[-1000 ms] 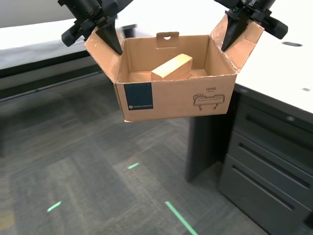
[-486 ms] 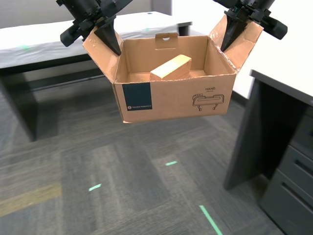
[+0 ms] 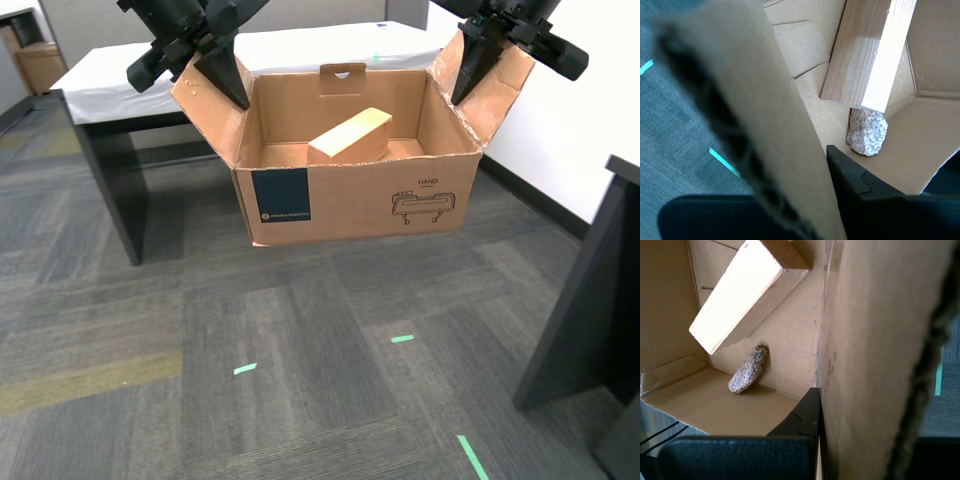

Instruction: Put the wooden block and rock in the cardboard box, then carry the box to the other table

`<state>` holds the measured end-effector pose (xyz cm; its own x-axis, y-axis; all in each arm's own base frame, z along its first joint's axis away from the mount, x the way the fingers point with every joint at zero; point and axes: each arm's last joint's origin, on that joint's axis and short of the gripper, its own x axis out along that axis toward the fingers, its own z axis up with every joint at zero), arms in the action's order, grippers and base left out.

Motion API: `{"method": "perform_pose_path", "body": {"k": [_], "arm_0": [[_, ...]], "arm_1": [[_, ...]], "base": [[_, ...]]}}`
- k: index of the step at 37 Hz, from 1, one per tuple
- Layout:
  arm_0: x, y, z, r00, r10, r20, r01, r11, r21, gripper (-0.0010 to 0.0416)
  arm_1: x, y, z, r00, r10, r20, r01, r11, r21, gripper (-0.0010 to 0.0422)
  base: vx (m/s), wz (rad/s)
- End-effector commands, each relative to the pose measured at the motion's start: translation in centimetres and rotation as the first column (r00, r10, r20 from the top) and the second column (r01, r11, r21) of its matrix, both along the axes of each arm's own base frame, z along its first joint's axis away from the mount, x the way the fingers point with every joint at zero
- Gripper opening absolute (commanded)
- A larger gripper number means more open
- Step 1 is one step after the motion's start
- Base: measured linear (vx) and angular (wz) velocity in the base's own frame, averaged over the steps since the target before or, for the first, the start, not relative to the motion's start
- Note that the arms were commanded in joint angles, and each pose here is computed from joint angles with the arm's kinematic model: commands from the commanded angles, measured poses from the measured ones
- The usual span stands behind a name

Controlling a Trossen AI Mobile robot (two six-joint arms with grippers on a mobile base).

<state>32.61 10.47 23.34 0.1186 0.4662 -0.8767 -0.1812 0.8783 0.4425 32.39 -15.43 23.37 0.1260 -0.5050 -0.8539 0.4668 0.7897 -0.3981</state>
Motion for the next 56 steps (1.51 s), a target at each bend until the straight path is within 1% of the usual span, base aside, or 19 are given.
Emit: {"method": "perform_pose_path", "body": {"k": [1, 7, 11, 14, 19, 24, 29, 36, 43, 50, 56], "arm_0": [[0.03, -0.04, 0.07, 1.000, -0.006, 0.006, 0.006, 1.000, -0.006, -0.0001], [-0.06, -0.08, 0.05, 1.000, -0.007, -0.004, 0.007, 1.000, -0.012, -0.0001], [-0.15, -0.17, -0.02, 1.000, 0.006, -0.001, -0.006, 0.999, -0.043, -0.0001], [-0.23, -0.21, -0.05, 1.000, 0.017, -0.002, -0.017, 0.999, -0.051, -0.0001], [-0.32, -0.20, -0.05, 0.999, 0.037, -0.004, -0.038, 0.998, -0.049, -0.0001], [-0.59, -0.16, -0.06, 0.998, 0.063, -0.031, -0.064, 0.998, -0.016, -0.0001], [-0.53, -0.13, -0.04, 0.997, 0.068, -0.021, -0.068, 0.998, -0.014, -0.0001], [-0.40, -0.09, -0.01, 0.998, 0.068, -0.007, -0.068, 0.998, -0.011, -0.0001], [-0.40, -0.08, -0.01, 0.998, 0.070, -0.006, -0.070, 0.998, -0.011, -0.0001], [-0.38, -0.09, -0.01, 0.996, 0.094, 0.009, -0.094, 0.995, -0.016, -0.0001], [-0.36, -0.07, 0.00, 0.994, 0.110, 0.019, -0.110, 0.994, -0.018, -0.0001]], "arm_1": [[-0.03, -0.06, 0.10, 1.000, 0.002, -0.005, -0.002, 1.000, -0.010, -0.0001], [0.22, -0.17, 0.20, 0.999, 0.044, -0.002, -0.044, 0.999, -0.030, -0.0001], [0.26, -0.20, 0.21, 0.997, 0.081, -0.020, -0.082, 0.996, -0.038, -0.0001], [0.36, -0.24, 0.23, 0.996, 0.085, -0.011, -0.085, 0.995, -0.043, -0.0001], [0.37, -0.24, 0.22, 0.995, 0.098, -0.015, -0.099, 0.994, -0.041, -0.0001], [0.37, -0.29, 0.23, 0.996, 0.090, -0.008, -0.090, 0.995, -0.041, -0.0001], [0.41, -0.31, 0.25, 0.997, 0.077, 0.005, -0.077, 0.996, -0.041, -0.0001], [0.46, -0.36, 0.28, 0.999, 0.032, 0.040, -0.031, 0.999, -0.037, -0.0001], [0.50, -0.37, 0.30, 0.998, 0.033, 0.044, -0.031, 0.999, -0.039, -0.0001], [0.50, -0.39, 0.30, 0.998, 0.036, 0.043, -0.034, 0.999, -0.041, -0.0001], [0.55, -0.41, 0.33, 0.996, 0.087, 0.014, -0.087, 0.995, -0.052, -0.0001]], "base": [[0.047, 0.064], [0.065, 0.032], [0.085, 0.017], [0.102, 0.016], [0.115, 0.032], [0.128, 0.049], [0.138, 0.046], [0.149, 0.027], [0.146, -0.024], [0.144, -0.062], [0.144, -0.083]]}}
